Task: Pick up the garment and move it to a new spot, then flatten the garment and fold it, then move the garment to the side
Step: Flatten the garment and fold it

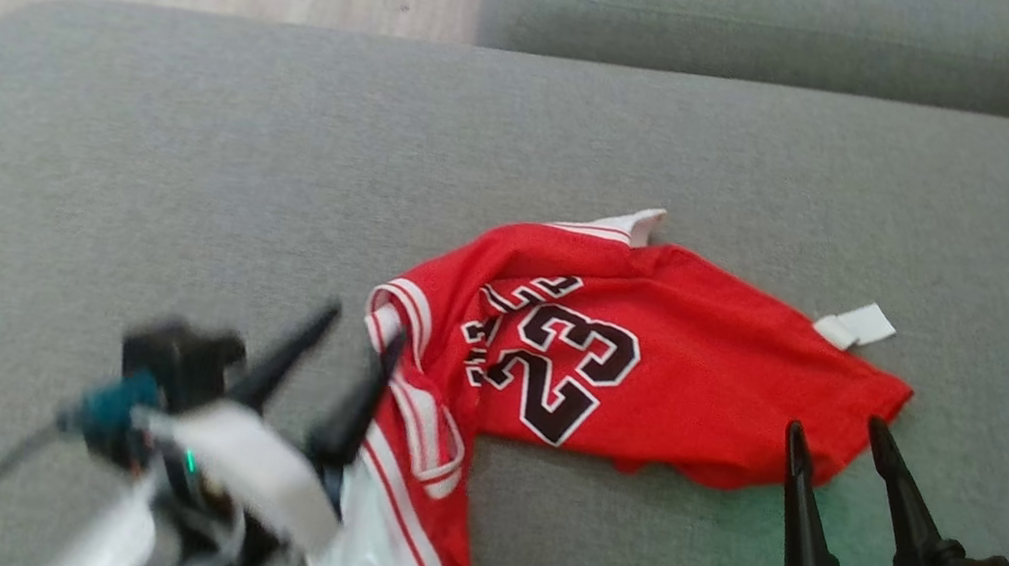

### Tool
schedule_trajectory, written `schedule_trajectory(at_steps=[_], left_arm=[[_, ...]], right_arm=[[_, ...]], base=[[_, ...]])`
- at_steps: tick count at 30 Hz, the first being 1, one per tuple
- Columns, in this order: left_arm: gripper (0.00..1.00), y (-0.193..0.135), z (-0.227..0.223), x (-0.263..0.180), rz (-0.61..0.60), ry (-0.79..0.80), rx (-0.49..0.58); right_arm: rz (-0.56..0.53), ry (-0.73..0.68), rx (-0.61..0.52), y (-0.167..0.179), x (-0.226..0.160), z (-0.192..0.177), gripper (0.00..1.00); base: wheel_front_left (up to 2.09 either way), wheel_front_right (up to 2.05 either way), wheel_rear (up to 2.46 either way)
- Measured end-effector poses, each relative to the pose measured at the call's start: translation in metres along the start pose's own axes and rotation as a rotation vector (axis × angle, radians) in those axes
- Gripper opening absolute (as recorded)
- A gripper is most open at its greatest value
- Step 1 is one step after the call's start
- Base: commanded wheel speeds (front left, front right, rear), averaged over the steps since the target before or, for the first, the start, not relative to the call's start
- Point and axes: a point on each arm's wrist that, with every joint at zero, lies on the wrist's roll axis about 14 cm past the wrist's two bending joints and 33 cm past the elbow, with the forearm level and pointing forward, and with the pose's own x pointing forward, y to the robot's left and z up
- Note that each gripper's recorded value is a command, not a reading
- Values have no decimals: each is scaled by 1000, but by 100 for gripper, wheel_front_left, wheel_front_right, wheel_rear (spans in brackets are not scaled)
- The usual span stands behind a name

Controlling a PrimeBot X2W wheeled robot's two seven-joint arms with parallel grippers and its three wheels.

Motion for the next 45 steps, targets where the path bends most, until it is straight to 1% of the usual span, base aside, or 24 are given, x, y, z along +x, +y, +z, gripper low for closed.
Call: schedule_trajectory(at_steps=[2, 4, 7, 11, 12, 16, 17, 18, 20, 24, 26, 29, 30, 31, 32, 35, 37, 40, 43, 45], left_arm=[[100, 7, 13, 16, -3, -5, 45], [100, 11, 11, 36, -16, 28, 34], [100, 19, -12, 64, -15, 115, 19], [100, 29, -51, 93, -16, 225, 71], [100, 31, -61, 99, -18, 253, 100], [100, 42, -84, 117, -11, 315, 180], [97, 43, -88, 120, -13, 321, 189], [0, 44, -92, 122, -16, 330, 205], [0, 44, -95, 123, -23, 323, 243], [0, 47, -81, 126, -32, 241, 348], [0, 46, -62, 130, -28, 166, 424], [0, 39, -23, 137, -33, 30, 538], [0, 29, 4, 141, -39, -54, 601], [0, 23, 15, 141, -43, -93, 625], [0, 23, 15, 141, -43, -93, 625], [0, 5, 27, 136, -73, -157, 684], [0, -4, 15, 128, -102, -149, 703], [0, -9, -42, 106, -146, -18, 690], [0, -15, -105, 75, -182, 138, 634], [0, -21, -131, 59, -197, 204, 585]], right_arm=[[-12, 9, 0, -4, -1, -3, 100], [-19, 22, 2, -7, -1, -7, 100], [-23, 42, -2, -11, 0, -13, 100], [-44, 44, -22, -24, 6, -12, 100], [-51, 47, -25, -28, 7, -13, 100], [-78, 72, -33, -38, 3, -20, 100], [-84, 75, -37, -41, 1, -20, 100], [-89, 77, -41, -43, -1, -20, 100], [-95, 72, -45, -45, -3, -18, 100], [-100, 51, -50, -45, -6, -11, 100], [-101, 39, -51, -44, -7, -7, 100], [-105, 28, -46, -42, -12, -4, 100], [-106, 18, -37, -38, -14, -2, 100], [-106, 14, -33, -37, -16, -1, 100], [-106, 14, -33, -37, -16, -1, 100], [-106, 11, -25, -33, -20, 0, 100], [-106, 12, -17, -31, -22, -2, 100], [-98, 8, -5, -27, -18, -1, 100], [-91, 12, 0, -25, -14, -3, 100], [-91, 16, 0, -26, -12, -4, 100]], base=[[0, 0, 0], [0, 0, 0], [0, 0, 0], [0, 0, 0], [0, 0, 0], [0, 0, 0], [0, 0, 0], [0, 0, 0], [0, 0, 0], [0, 0, 0], [0, 0, 0], [0, 0, 0], [0, 0, 0], [0, 0, 0], [0, 0, 0], [0, 0, 0], [0, 0, 0], [0, 0, 0], [0, 0, 0], [0, 0, 0]])
